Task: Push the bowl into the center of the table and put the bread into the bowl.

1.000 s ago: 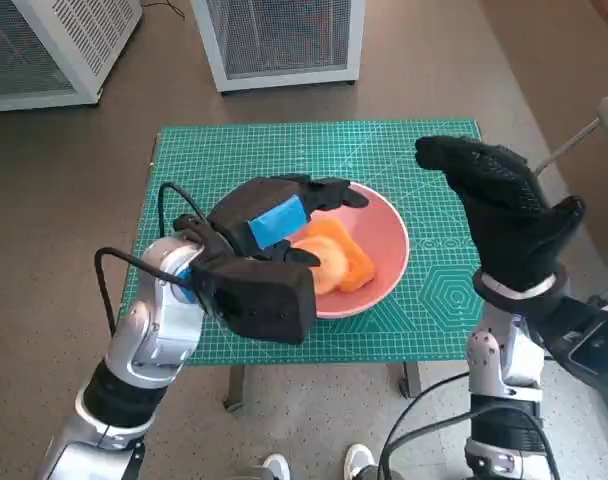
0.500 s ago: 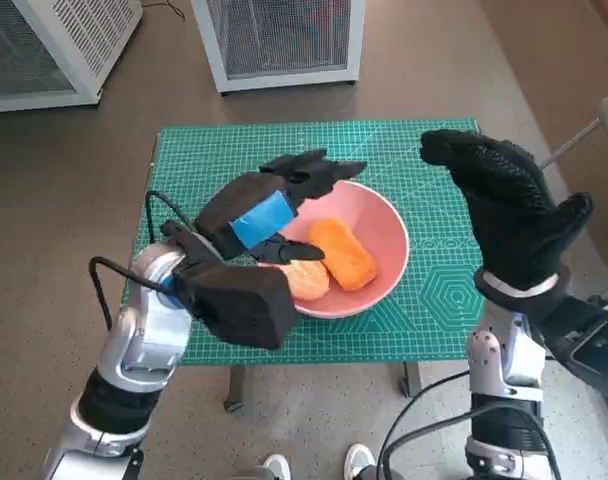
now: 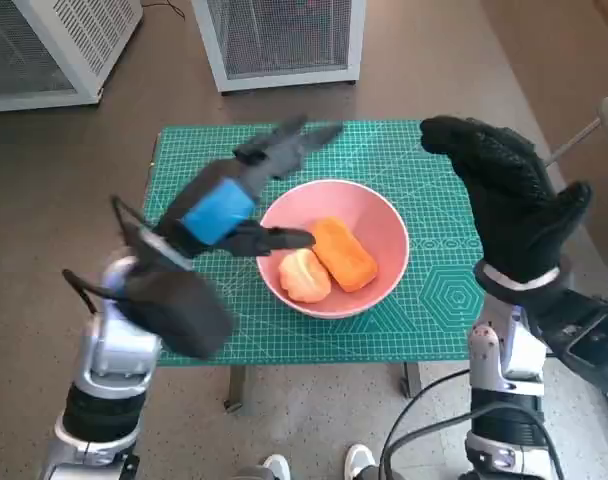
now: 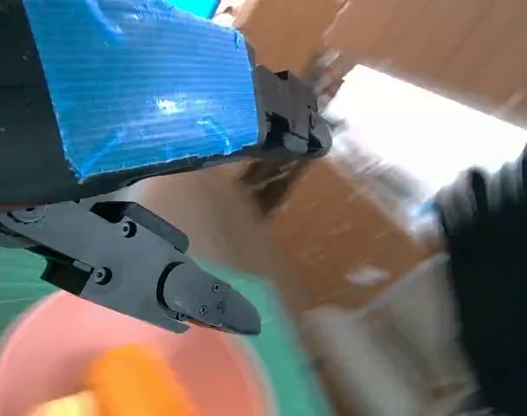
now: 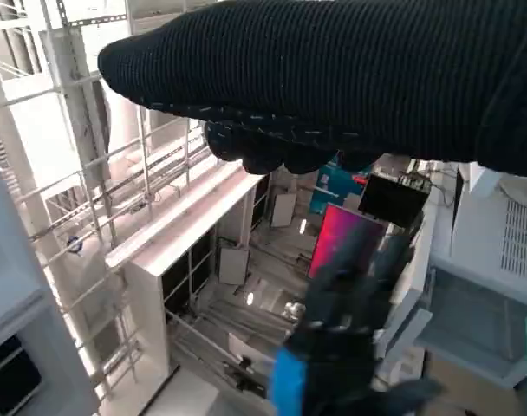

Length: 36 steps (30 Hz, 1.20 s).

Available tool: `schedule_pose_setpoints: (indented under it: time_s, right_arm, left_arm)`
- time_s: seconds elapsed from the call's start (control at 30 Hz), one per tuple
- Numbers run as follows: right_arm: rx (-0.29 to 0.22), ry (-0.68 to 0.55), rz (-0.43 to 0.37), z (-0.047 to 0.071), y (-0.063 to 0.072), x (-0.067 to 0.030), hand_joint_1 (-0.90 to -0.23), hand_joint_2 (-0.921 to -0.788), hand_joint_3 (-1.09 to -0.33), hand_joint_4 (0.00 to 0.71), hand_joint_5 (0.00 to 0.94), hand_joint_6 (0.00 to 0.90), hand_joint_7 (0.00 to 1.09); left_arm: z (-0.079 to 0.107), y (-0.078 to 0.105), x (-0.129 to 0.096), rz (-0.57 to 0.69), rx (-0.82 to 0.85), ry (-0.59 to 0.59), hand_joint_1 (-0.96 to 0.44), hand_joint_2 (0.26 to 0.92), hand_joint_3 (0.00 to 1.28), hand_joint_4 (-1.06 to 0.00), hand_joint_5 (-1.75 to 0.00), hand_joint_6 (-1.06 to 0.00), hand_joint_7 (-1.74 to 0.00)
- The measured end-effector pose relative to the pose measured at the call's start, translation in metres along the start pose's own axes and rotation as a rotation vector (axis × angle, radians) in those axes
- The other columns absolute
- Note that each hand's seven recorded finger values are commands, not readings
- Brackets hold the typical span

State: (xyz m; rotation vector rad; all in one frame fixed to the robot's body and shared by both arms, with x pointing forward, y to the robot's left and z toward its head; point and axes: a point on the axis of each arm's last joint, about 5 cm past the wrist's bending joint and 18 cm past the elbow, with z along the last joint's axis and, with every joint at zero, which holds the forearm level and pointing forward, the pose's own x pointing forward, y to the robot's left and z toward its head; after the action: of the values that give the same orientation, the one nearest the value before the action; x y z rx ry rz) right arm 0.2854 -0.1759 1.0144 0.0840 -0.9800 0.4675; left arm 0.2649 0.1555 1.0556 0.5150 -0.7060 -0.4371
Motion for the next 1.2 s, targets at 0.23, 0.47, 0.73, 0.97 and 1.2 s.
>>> schedule_pose_setpoints:
  time_s: [0.23,0.47,0.73,0.97,1.2]
  right_arm:
    - [-0.027,-0.006,0.014,0.002,0.003,0.0109,-0.545,-0.921,-0.548,0.346,0.0,0.077,0.6]
    - [-0.052,-0.016,0.03,0.004,0.005,0.0198,-0.539,-0.921,-0.568,0.338,0.0,0.07,0.62]
    - [-0.079,-0.017,0.048,0.006,0.004,0.0254,-0.545,-0.921,-0.574,0.334,0.0,0.055,0.63]
    - [-0.095,-0.02,0.065,0.006,0.006,0.0276,-0.551,-0.921,-0.593,0.327,0.0,0.02,0.67]
    - [-0.091,-0.013,0.072,0.005,0.006,0.0278,-0.548,-0.921,-0.606,0.322,0.001,0.003,0.69]
  left_arm:
    - [0.0,-0.006,0.001,0.126,-0.222,-0.195,-0.59,0.921,0.26,-0.15,-0.01,-0.02,-0.52]
    - [-0.012,-0.01,-0.002,0.23,-0.393,-0.251,-0.58,0.921,0.27,-0.19,-0.02,-0.05,-0.51]
    - [-0.015,-0.009,-0.005,0.271,-0.445,-0.264,-0.55,0.921,0.26,-0.23,-0.03,-0.08,-0.49]
    - [-0.017,-0.009,-0.01,0.288,-0.431,-0.256,-0.56,0.921,0.25,-0.24,-0.03,-0.08,-0.47]
    - [-0.017,-0.009,-0.012,0.309,-0.387,-0.262,-0.6,0.921,0.26,-0.25,-0.03,-0.09,-0.45]
